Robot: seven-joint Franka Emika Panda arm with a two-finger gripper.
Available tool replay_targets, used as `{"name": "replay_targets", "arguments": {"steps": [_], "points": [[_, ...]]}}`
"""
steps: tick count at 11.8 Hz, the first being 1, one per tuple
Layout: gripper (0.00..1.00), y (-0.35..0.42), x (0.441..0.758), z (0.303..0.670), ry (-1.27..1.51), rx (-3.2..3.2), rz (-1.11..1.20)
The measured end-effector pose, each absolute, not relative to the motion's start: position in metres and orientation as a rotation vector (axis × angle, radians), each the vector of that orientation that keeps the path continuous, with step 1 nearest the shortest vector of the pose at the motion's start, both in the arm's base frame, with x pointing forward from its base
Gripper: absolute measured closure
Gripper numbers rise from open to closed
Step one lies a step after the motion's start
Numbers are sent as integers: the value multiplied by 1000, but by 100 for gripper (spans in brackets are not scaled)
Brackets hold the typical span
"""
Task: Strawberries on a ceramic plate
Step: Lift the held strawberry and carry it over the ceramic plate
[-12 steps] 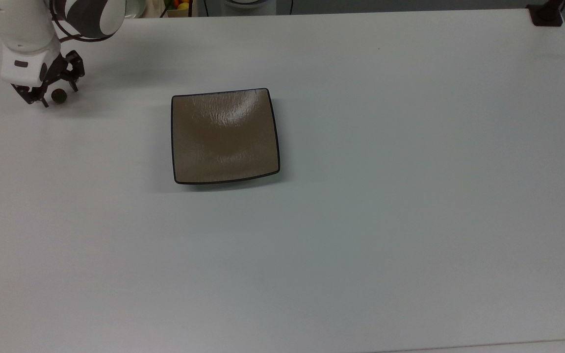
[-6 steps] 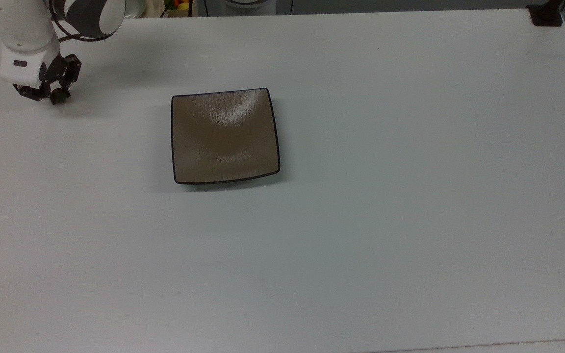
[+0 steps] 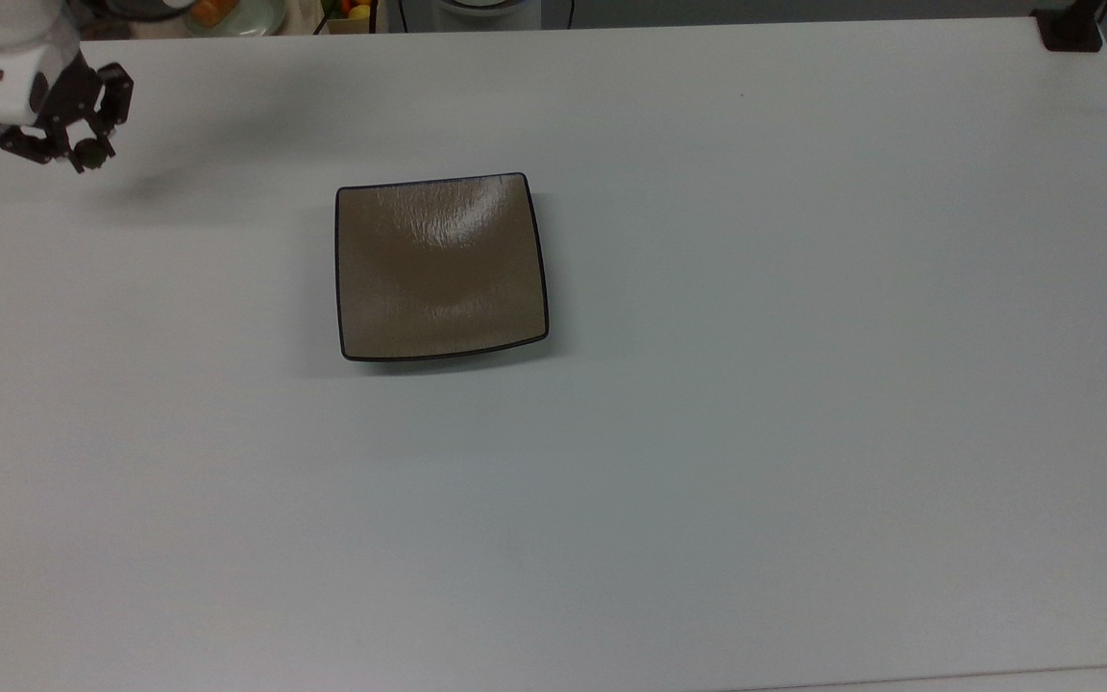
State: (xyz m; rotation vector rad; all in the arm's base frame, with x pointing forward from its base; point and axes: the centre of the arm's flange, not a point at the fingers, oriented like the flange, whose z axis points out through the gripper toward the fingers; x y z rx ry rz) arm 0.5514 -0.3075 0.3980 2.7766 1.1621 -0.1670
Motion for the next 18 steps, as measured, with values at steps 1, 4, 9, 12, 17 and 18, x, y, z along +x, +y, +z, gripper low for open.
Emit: {"name": "replay_targets", "arguments": {"steps": [1,4,9,12,17,18], "points": [[68,-304,548,417,1160,2797,-166],[68,-282,544,469,1131,2872,-170],[68,-203,574,537,854,3007,-94],[68,-126,598,545,585,3084,-47],[68,-25,620,520,414,3130,-42],[68,-8,625,504,391,3136,-37]]}}
